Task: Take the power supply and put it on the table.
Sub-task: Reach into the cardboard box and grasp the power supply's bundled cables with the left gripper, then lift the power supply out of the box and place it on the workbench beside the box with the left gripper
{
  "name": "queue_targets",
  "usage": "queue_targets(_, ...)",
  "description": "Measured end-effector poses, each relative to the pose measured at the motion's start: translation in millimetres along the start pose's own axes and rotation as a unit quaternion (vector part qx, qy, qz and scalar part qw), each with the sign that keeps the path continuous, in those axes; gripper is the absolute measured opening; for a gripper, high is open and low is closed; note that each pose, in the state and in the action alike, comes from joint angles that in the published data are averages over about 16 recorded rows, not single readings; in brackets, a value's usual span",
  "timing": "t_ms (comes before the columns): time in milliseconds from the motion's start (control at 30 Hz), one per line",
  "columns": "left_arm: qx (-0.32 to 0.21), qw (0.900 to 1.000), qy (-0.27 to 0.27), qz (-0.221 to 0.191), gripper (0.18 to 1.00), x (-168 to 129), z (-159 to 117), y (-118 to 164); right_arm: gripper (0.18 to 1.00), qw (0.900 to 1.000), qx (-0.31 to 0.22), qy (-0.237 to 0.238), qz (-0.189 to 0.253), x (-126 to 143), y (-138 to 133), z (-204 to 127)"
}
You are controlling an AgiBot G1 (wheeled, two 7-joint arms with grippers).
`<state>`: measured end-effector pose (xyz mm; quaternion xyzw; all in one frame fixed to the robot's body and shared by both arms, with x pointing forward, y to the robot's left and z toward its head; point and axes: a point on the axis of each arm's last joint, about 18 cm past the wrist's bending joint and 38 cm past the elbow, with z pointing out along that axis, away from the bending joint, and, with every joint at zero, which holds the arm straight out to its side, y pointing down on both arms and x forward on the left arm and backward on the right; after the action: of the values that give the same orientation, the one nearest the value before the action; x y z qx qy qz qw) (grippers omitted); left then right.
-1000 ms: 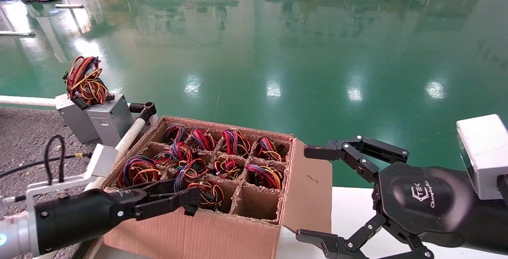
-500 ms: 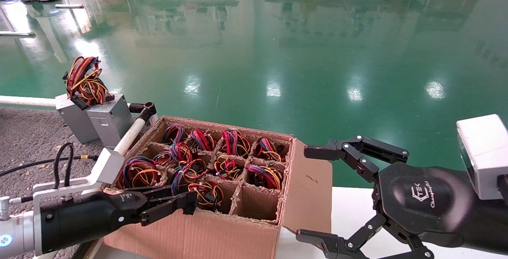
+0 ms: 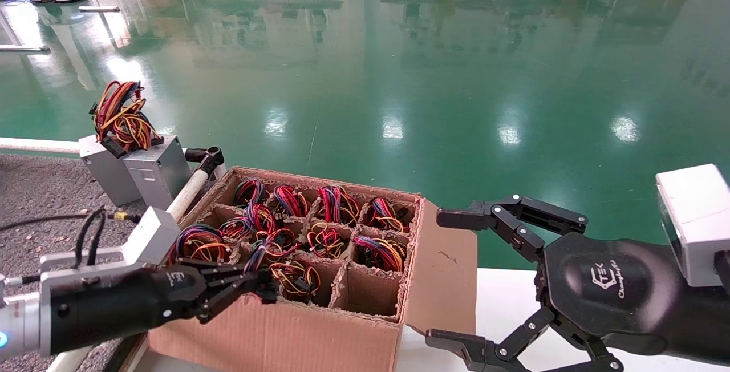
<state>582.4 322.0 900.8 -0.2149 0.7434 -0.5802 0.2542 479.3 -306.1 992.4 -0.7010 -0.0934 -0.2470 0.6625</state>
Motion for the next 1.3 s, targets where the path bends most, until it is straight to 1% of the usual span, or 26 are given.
queue_targets(100, 0.001, 0.9996, -0.003, 0.030, 0.232, 0, -3, -11, 1.000, 1.000, 0.000, 0.000, 0.000, 0, 0, 0)
queue_targets(300, 0.010, 0.9956, -0.007, 0.093, 0.210, 3, -12, -39, 1.000, 1.000, 0.000, 0.000, 0.000, 0, 0, 0)
queue_targets(500, 0.026, 0.9879, -0.012, 0.153, 0.207, 7, -24, -70, 1.000, 1.000, 0.000, 0.000, 0.000, 0, 0, 0)
queue_targets(700, 0.046, 0.9785, -0.022, 0.200, 0.207, 9, -38, -102, 1.000, 1.000, 0.000, 0.000, 0.000, 0, 0, 0)
queue_targets(967, 0.076, 0.9671, -0.041, 0.239, 0.206, 8, -59, -145, 1.000, 1.000, 0.000, 0.000, 0.000, 0, 0, 0)
queue_targets(1300, 0.117, 0.9548, -0.057, 0.267, 0.206, 8, -85, -197, 1.000, 1.000, 0.000, 0.000, 0.000, 0, 0, 0)
